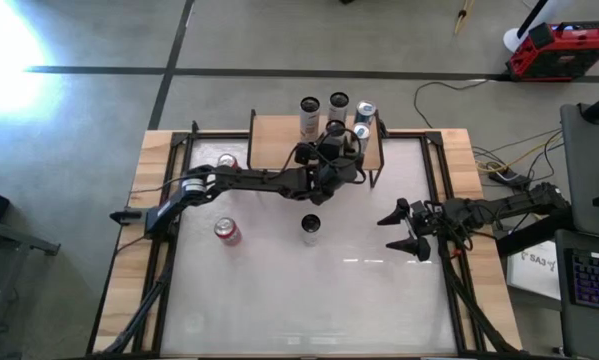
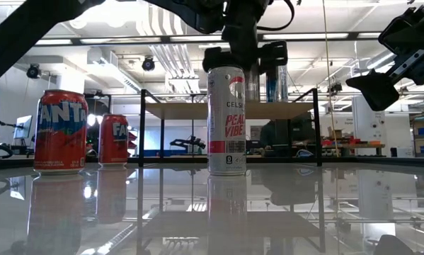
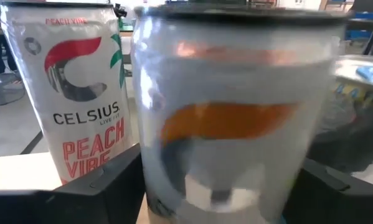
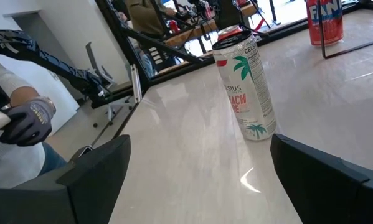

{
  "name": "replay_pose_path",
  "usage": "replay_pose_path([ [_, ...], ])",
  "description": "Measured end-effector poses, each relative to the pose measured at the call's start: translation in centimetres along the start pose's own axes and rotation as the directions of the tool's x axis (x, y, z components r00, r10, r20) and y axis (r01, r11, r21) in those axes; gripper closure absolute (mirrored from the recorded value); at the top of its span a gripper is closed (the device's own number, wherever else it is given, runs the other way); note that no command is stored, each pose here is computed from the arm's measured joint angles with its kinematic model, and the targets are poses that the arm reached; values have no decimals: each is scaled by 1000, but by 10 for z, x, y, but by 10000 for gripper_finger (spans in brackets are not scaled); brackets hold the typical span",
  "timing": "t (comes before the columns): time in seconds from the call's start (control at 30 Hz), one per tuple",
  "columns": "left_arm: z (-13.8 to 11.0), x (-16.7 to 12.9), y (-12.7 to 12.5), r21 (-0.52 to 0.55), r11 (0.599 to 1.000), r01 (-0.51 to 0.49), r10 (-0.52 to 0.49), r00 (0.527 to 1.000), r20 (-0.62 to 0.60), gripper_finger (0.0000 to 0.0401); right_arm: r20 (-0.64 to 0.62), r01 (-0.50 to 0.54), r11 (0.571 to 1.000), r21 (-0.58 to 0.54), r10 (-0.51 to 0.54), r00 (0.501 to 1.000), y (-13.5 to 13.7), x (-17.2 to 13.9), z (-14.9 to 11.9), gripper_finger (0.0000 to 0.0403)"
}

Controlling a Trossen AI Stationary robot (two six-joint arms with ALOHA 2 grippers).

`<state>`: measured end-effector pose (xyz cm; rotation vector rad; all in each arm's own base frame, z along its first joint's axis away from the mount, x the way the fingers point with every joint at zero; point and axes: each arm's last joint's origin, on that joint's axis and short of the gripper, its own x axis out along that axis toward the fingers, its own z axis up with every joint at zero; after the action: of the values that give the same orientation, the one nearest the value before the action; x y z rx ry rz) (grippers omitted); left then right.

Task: Place canned beverage on shelf
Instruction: Put the white yellow soda can on the shelf aligned with the other white yellow soda can

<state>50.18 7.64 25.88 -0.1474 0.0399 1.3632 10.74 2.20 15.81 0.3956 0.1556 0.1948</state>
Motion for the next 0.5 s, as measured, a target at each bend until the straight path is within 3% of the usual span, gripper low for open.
replay_pose_path([
  [0.5, 2, -11, -1, 23, 999, -48, 47, 998, 31, 59, 0, 0, 1000, 0, 0, 1000, 0, 0, 0, 33],
])
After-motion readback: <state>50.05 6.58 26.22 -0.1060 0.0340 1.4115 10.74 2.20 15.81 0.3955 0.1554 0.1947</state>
